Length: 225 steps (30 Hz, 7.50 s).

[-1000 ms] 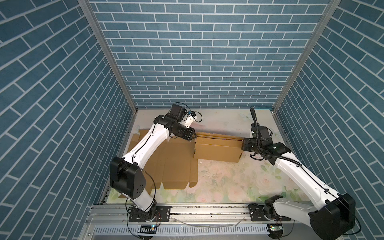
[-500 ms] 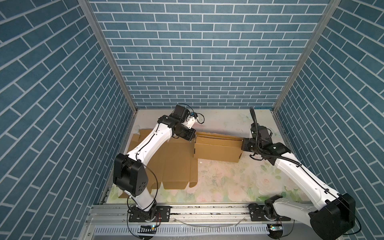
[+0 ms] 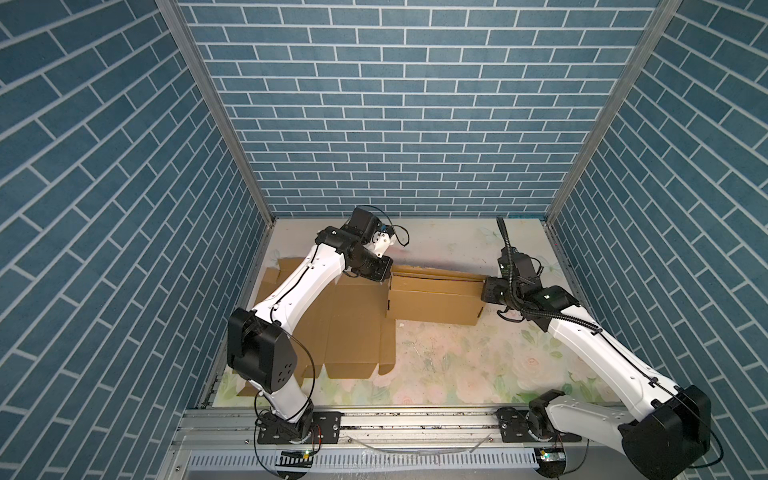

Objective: Fold the paper box

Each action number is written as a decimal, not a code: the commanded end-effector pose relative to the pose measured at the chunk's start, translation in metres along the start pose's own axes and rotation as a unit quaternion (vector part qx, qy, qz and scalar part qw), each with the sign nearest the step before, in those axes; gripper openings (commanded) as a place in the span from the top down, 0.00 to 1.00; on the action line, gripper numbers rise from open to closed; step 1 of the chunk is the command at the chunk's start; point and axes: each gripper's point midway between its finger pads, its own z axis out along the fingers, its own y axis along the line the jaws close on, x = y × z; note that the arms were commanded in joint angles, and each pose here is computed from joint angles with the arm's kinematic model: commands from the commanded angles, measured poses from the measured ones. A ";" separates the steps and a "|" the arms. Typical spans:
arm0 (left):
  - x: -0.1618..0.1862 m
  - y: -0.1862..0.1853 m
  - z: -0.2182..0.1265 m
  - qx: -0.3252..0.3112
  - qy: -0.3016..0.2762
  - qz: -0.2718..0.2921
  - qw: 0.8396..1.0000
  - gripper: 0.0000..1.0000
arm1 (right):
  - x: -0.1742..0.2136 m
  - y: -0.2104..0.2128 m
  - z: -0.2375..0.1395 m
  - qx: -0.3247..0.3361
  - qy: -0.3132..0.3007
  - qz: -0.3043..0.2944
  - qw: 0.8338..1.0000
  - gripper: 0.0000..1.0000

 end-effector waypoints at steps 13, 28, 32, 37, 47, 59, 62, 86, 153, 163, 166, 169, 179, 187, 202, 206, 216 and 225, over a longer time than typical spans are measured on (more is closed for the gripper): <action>0.010 -0.011 0.013 0.047 0.004 -0.081 0.996 0.90 | 0.015 -0.012 0.000 0.033 0.014 0.016 0.999 1.00; 0.007 -0.021 0.012 0.088 -0.004 -0.096 0.991 0.93 | 0.020 -0.014 0.004 0.039 0.019 0.014 0.999 1.00; 0.018 -0.012 0.020 0.067 0.015 -0.090 0.994 0.93 | 0.020 -0.013 0.003 0.038 0.017 0.015 0.999 1.00; 0.030 -0.001 0.026 0.039 0.032 -0.083 0.995 0.93 | 0.019 -0.013 0.003 0.038 0.017 0.014 0.999 1.00; 0.043 0.011 0.037 0.019 0.028 -0.092 0.995 0.95 | 0.016 0.003 0.000 0.000 0.026 0.018 1.000 1.00; 0.041 0.014 0.036 0.008 0.021 -0.087 0.996 0.95 | -0.027 0.015 -0.063 -0.102 0.012 -0.183 0.978 0.48; 0.043 0.015 0.037 0.003 0.023 -0.086 0.996 0.95 | -0.032 0.022 -0.073 -0.109 0.009 -0.270 0.957 0.38; 0.046 0.009 0.050 -0.003 0.043 -0.070 0.997 0.94 | -0.013 0.131 0.006 -0.140 -0.037 -0.694 0.705 0.06; 0.054 0.014 0.073 0.100 -0.010 -0.131 0.986 0.61 | -0.023 -0.006 -0.027 -0.136 0.105 0.023 0.985 0.39; 0.059 0.016 0.074 0.096 -0.009 -0.131 0.987 0.61 | 0.021 -0.021 0.009 -0.119 0.190 0.035 0.974 0.55; 0.066 0.018 0.077 0.094 -0.003 -0.131 0.987 0.61 | 0.045 -0.034 0.019 -0.094 0.224 0.036 0.969 0.60; 0.068 0.018 0.079 0.094 0.000 -0.134 0.987 0.61 | 0.053 -0.039 0.022 -0.083 0.232 0.036 0.969 0.62; 0.006 -0.004 0.065 0.146 -0.100 -0.166 0.970 0.61 | -0.020 0.026 0.007 -0.267 0.150 0.118 0.945 0.60; -0.092 -0.021 0.034 0.185 -0.210 -0.152 0.948 0.62 | -0.104 0.033 -0.008 -0.300 0.068 0.105 0.946 0.68; -0.009 -0.021 0.048 0.141 -0.190 -0.020 0.972 0.43 | -0.023 -0.036 0.011 -0.144 0.091 0.060 0.984 0.35; 0.002 -0.014 0.051 0.118 -0.158 -0.036 0.980 0.38 | -0.005 -0.042 0.014 -0.127 0.124 0.123 0.976 0.27; 0.032 0.004 0.111 0.083 -0.051 -0.085 0.992 0.38 | 0.074 -0.036 0.054 -0.099 0.199 0.214 0.951 0.23; 0.011 -0.029 0.155 0.131 -0.025 -0.089 0.987 0.39 | 0.033 -0.031 0.094 -0.128 0.189 0.216 0.949 0.28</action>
